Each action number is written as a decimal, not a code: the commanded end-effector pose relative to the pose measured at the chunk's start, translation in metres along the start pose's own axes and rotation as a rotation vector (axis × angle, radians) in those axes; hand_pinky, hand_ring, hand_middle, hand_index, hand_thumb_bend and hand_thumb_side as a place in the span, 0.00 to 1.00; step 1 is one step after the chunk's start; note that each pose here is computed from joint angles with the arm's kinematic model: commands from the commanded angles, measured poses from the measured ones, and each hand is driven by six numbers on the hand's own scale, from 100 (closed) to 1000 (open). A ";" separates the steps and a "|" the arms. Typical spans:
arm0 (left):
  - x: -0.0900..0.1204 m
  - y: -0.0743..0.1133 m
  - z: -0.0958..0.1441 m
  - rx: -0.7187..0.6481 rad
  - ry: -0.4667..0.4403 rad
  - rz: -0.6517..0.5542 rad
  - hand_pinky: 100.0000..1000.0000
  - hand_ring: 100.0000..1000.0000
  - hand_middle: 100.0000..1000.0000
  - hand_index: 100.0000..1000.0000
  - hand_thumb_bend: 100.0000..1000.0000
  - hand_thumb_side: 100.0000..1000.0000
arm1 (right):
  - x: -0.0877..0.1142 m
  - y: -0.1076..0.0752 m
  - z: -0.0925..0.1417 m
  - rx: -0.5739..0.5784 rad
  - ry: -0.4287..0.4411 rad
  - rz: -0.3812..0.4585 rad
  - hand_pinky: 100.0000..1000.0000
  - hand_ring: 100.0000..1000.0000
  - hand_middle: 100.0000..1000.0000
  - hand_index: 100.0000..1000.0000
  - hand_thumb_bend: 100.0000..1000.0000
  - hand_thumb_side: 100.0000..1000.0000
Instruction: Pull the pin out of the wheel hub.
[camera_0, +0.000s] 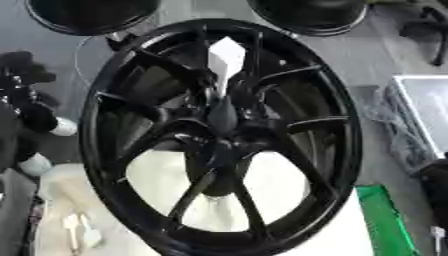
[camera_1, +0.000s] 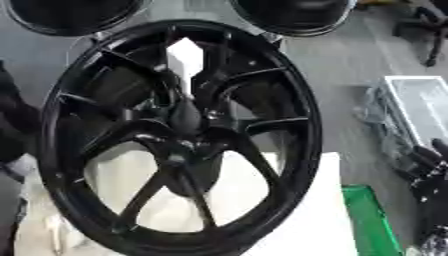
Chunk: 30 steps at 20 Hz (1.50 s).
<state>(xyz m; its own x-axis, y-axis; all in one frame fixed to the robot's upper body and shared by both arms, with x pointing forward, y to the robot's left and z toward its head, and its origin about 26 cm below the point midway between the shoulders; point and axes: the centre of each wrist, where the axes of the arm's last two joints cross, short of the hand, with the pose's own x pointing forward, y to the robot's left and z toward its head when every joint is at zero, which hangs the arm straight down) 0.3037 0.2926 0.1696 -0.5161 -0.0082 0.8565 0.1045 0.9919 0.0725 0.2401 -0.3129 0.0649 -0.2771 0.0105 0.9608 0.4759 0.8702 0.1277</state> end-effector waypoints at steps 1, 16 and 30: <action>0.007 0.003 -0.002 -0.008 -0.018 -0.020 0.42 0.62 0.55 0.69 0.05 0.95 | 0.005 -0.004 -0.003 0.003 -0.020 0.015 0.59 0.81 0.69 0.86 0.00 1.00; 0.000 0.009 0.008 0.003 0.017 -0.016 0.43 0.62 0.55 0.69 0.05 0.92 | 0.058 -0.048 -0.030 0.095 -0.249 0.121 0.65 0.93 0.83 0.90 0.00 0.79; 0.009 0.010 0.006 -0.053 -0.013 -0.017 0.43 0.63 0.56 0.69 0.09 0.93 | 0.085 -0.078 -0.111 -0.075 -0.103 0.300 0.64 0.93 0.84 0.90 0.00 0.97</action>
<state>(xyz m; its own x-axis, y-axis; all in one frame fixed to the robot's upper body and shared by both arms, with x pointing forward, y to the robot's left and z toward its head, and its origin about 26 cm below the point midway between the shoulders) 0.2969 0.3024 0.1633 -0.4966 -0.0054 0.8680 0.1304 0.9882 0.0808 0.2700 -0.4234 0.1499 -0.2198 0.2696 0.9376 0.5918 0.8009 -0.0916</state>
